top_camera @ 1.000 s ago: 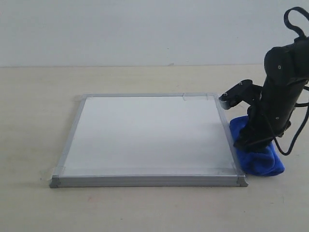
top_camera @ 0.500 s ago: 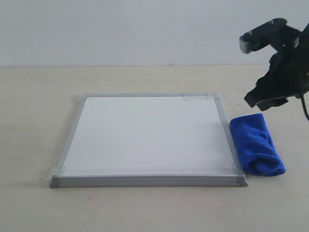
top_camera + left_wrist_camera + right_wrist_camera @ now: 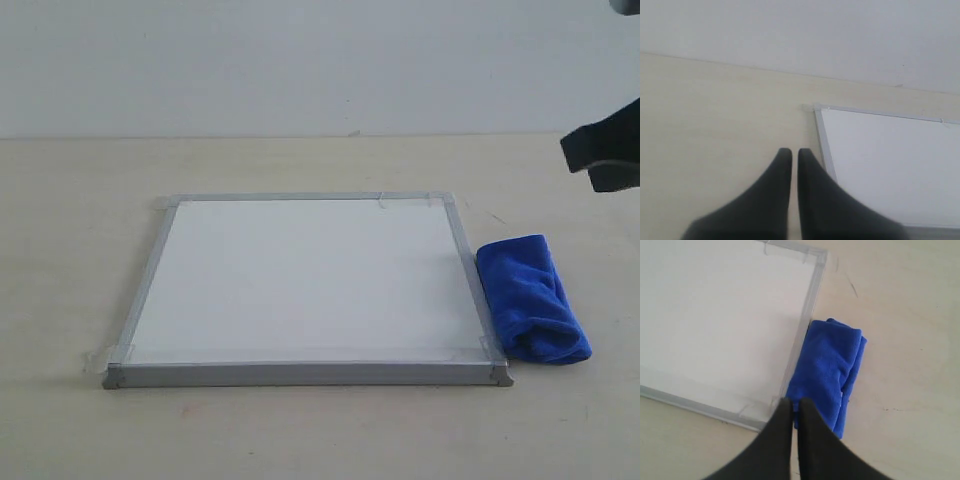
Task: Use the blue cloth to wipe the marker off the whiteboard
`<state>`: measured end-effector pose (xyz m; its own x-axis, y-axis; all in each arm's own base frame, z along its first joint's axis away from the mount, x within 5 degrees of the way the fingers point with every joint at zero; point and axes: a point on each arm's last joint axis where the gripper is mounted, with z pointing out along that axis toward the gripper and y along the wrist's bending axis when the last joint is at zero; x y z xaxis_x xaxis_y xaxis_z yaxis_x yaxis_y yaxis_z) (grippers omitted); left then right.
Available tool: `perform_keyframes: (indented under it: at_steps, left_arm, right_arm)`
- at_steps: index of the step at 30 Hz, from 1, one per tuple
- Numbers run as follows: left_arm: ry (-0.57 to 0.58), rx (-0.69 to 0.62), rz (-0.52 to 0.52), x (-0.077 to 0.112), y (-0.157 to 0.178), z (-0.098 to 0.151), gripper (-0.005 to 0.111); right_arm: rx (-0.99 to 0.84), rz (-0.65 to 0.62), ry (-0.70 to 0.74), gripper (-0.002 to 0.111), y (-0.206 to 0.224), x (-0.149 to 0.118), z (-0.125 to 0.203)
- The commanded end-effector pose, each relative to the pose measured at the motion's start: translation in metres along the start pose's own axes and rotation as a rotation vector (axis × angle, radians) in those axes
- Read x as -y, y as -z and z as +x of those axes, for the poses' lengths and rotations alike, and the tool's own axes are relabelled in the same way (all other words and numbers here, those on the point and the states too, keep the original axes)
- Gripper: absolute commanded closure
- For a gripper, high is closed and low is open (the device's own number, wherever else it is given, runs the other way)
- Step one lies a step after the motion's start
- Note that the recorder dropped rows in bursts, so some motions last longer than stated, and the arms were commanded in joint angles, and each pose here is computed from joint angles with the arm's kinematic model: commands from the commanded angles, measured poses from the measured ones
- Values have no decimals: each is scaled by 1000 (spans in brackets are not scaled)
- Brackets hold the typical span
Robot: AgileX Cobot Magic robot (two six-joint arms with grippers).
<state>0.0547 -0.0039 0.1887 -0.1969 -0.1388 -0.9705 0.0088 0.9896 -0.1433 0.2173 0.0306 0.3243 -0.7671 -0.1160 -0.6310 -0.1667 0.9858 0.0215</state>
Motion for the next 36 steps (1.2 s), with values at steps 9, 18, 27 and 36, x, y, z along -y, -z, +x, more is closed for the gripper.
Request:
perform_keyframes:
  at_steps: [9,18,27,36]
  left_arm:
    - [-8,-2,-4,0,0,1,102]
    - [-8,-2,-4,0,0,1,102]
    - [-8,-2,-4,0,0,1,102]
    - [-8,-2,-4,0,0,1,102]
  right_arm:
    - [58,-6,-23,108,23,-3,68]
    - [101,-23,-9,108,28,-7,67]
    - [172,-41,-11,108,40,-9,69]
    - [507,-26,-9,108,66,-8,102]
